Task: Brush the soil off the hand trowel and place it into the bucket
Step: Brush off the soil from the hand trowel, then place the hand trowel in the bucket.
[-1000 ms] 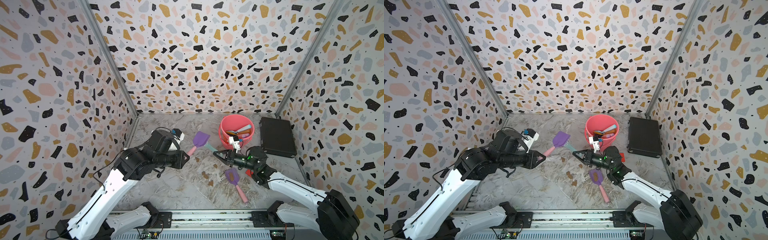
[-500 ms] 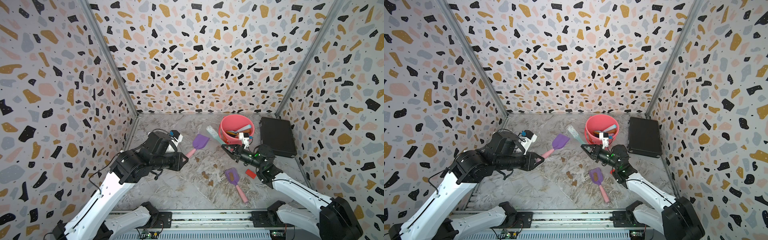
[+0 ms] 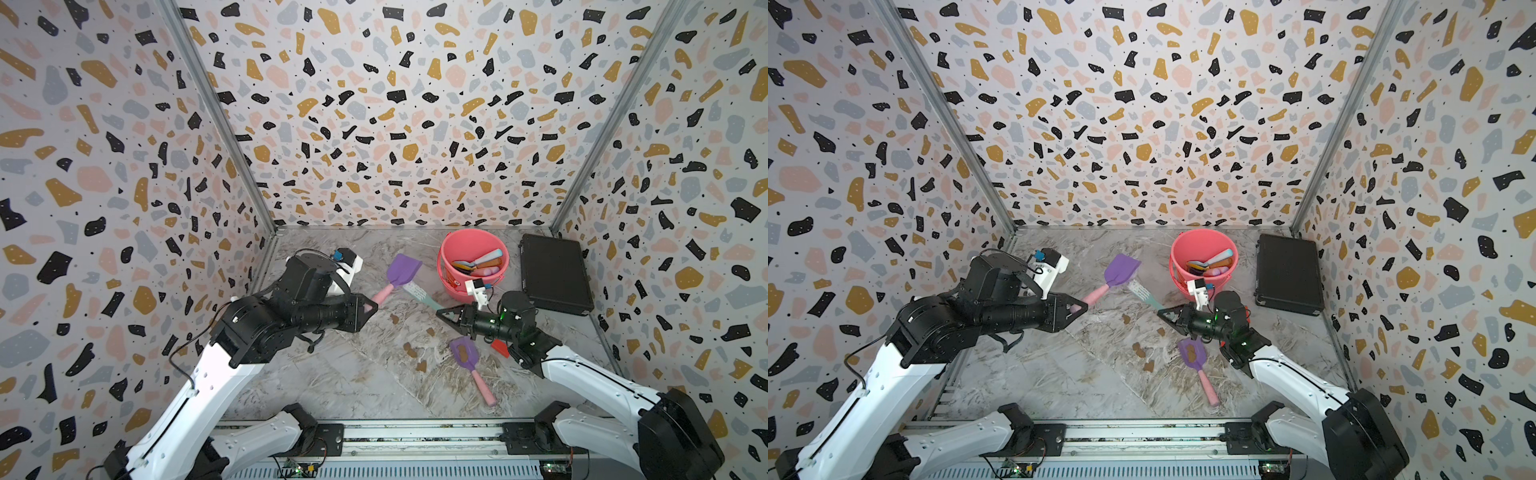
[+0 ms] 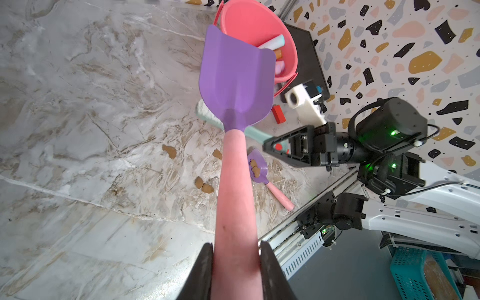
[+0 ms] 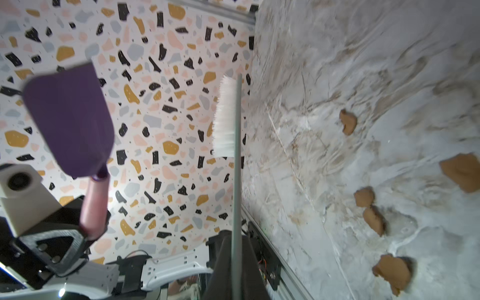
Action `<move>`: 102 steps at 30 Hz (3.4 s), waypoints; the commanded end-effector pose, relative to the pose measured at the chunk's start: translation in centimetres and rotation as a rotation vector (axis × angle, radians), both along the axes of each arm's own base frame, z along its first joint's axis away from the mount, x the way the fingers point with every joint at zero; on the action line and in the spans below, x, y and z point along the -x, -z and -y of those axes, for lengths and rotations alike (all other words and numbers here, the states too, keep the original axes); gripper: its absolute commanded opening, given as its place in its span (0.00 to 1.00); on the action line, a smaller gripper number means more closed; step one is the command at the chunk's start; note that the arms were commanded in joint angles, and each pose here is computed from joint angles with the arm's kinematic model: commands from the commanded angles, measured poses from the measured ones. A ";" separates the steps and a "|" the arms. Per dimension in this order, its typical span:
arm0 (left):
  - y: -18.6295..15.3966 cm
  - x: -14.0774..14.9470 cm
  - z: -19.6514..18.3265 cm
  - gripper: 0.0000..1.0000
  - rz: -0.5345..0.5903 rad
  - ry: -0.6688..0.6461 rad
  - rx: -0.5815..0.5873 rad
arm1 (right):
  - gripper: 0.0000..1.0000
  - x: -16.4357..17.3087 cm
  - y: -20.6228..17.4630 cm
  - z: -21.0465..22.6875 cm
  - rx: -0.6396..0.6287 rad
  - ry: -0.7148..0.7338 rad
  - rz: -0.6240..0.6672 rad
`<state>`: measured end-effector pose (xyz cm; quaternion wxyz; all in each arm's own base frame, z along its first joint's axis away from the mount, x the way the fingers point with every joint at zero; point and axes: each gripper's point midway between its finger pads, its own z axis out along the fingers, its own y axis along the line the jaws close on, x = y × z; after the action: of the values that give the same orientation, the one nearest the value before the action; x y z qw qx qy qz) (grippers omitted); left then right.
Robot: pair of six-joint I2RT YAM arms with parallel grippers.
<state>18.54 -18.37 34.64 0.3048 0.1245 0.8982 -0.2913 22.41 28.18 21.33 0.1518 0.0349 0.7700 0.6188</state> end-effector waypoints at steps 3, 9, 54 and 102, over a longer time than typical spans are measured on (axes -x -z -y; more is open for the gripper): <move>0.6 -1.3 0.3 0.00 0.017 -0.014 -0.007 | 0.00 1.1 -5.9 -1.7 -0.182 -0.098 0.124; 2.2 -0.9 0.5 0.00 -0.033 0.005 -0.001 | 0.00 0.6 -7.6 -1.2 -0.208 -0.049 0.163; -6.9 -17.5 14.4 0.00 -0.297 -0.311 0.814 | 0.00 3.1 -3.5 27.4 0.844 0.992 0.079; 10.7 -21.6 30.1 0.47 -0.925 -0.660 0.646 | 0.00 7.0 -3.8 29.4 0.873 1.003 0.163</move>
<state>40.14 -48.06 21.76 -0.0265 -0.4104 0.7998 -0.4372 15.70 -0.76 23.87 0.4642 0.2818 0.8321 0.1129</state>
